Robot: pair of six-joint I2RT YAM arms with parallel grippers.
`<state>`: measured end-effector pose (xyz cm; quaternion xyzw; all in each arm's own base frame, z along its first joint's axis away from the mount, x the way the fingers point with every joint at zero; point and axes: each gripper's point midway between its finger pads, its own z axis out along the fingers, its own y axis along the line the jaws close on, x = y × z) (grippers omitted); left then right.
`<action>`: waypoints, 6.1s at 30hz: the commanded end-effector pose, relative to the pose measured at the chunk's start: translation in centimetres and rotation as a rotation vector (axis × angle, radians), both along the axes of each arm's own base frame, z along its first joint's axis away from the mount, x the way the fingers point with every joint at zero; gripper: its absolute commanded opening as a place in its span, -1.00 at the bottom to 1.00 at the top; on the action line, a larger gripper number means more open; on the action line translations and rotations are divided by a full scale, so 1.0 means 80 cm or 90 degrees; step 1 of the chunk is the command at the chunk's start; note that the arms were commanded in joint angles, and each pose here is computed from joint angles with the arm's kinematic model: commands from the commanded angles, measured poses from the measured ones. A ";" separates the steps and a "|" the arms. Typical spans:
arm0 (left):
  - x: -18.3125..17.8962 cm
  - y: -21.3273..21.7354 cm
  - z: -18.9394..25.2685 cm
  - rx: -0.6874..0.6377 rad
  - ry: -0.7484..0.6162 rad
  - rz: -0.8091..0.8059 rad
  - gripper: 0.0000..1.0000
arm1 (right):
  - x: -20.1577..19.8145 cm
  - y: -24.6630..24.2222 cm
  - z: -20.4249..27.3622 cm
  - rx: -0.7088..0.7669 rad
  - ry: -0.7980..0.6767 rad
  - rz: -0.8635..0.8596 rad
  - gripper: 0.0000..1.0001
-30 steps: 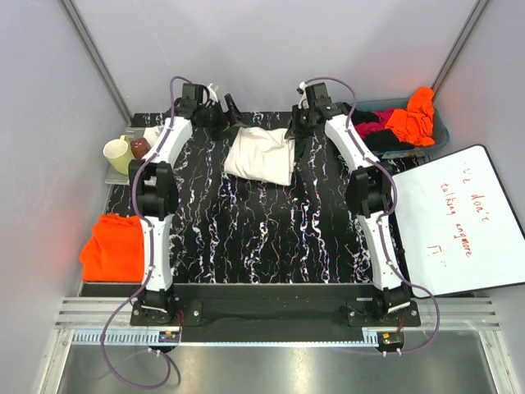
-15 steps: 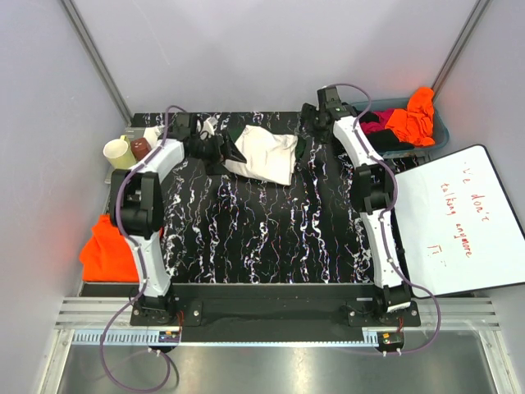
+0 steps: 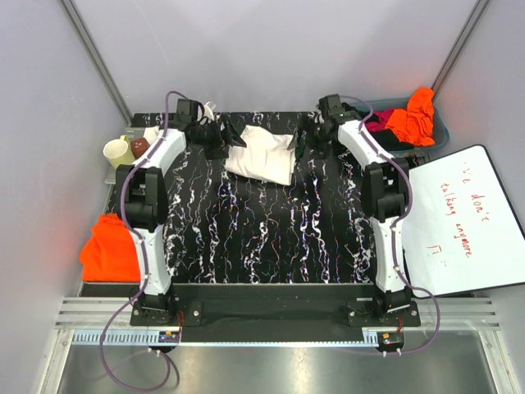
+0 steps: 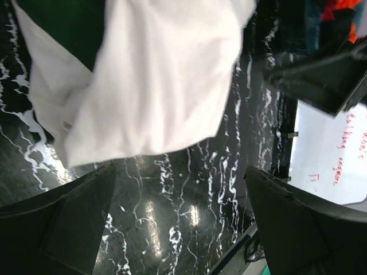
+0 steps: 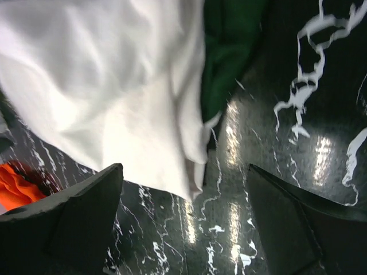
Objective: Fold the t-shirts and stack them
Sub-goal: Fold the tshirt, then neatly place the folded tshirt to the corner
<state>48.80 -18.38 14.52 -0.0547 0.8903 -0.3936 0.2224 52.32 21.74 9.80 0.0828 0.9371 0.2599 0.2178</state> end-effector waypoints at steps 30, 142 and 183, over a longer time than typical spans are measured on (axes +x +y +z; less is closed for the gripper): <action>-0.041 0.004 -0.127 0.076 0.162 -0.022 -1.00 | -0.110 0.076 -0.092 0.059 0.167 0.129 -0.67; -0.100 0.072 0.007 0.216 -0.052 0.028 0.98 | -0.127 0.062 0.016 -0.060 0.060 0.180 0.92; -0.206 0.072 -0.140 0.282 0.186 0.126 -1.00 | -0.212 -0.003 0.067 -0.048 0.029 0.168 1.00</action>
